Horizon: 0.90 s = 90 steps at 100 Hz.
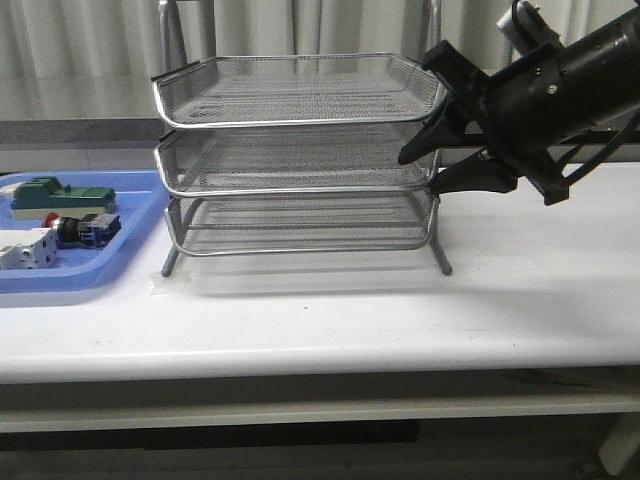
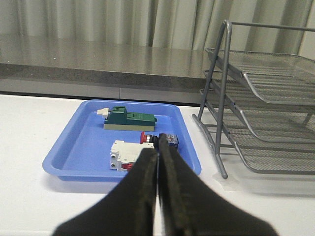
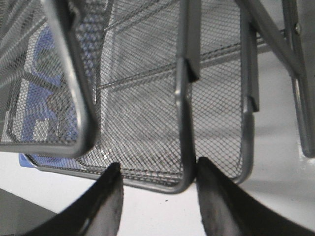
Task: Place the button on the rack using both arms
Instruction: 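Move the right gripper to the middle mesh tray's front edge and grasp it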
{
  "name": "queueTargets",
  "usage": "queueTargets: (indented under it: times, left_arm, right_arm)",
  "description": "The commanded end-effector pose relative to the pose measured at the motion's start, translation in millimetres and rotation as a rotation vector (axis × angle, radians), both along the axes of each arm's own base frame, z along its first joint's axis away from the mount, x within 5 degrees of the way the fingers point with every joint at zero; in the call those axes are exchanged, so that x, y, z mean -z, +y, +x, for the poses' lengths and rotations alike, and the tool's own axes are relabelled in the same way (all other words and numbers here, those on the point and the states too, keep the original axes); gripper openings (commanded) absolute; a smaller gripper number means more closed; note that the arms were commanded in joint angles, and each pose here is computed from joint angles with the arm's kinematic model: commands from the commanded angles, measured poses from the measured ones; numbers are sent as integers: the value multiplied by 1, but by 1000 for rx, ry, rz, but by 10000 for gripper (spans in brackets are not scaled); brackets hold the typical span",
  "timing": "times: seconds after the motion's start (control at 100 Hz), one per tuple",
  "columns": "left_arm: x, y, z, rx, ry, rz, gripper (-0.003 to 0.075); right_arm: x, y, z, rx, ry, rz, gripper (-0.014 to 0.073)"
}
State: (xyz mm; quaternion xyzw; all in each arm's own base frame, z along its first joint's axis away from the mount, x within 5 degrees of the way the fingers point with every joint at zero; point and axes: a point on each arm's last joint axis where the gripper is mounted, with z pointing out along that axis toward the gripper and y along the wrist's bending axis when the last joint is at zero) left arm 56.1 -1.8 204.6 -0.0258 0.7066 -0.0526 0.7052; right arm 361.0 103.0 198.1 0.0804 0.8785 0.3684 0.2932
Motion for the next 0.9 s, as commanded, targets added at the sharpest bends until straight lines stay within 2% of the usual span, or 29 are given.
queueTargets:
  times: [0.0, 0.29, 0.36, 0.55, 0.6, 0.89]
  left_arm:
    - [6, -1, -1, 6, -69, -13, 4]
    - [6, -1, -1, 6, -69, -13, 4]
    - [6, -1, -1, 6, -69, -13, 4]
    - [6, -1, -1, 6, -69, -13, 4]
    - [6, -1, -1, 6, -69, -13, 4]
    - [6, -1, -1, 6, -69, -13, 4]
  right_arm:
    - [-26, 9, 7, -26, -80, 48, 364]
    - [-19, 11, 20, -16, -75, 52, 348]
    - [-19, 11, 20, -16, -73, 52, 288]
    - [-18, 11, 20, -17, -71, 52, 27]
    - [-18, 11, 20, -17, -71, 52, -6]
    - [-4, 11, 8, -41, -18, 52, -15]
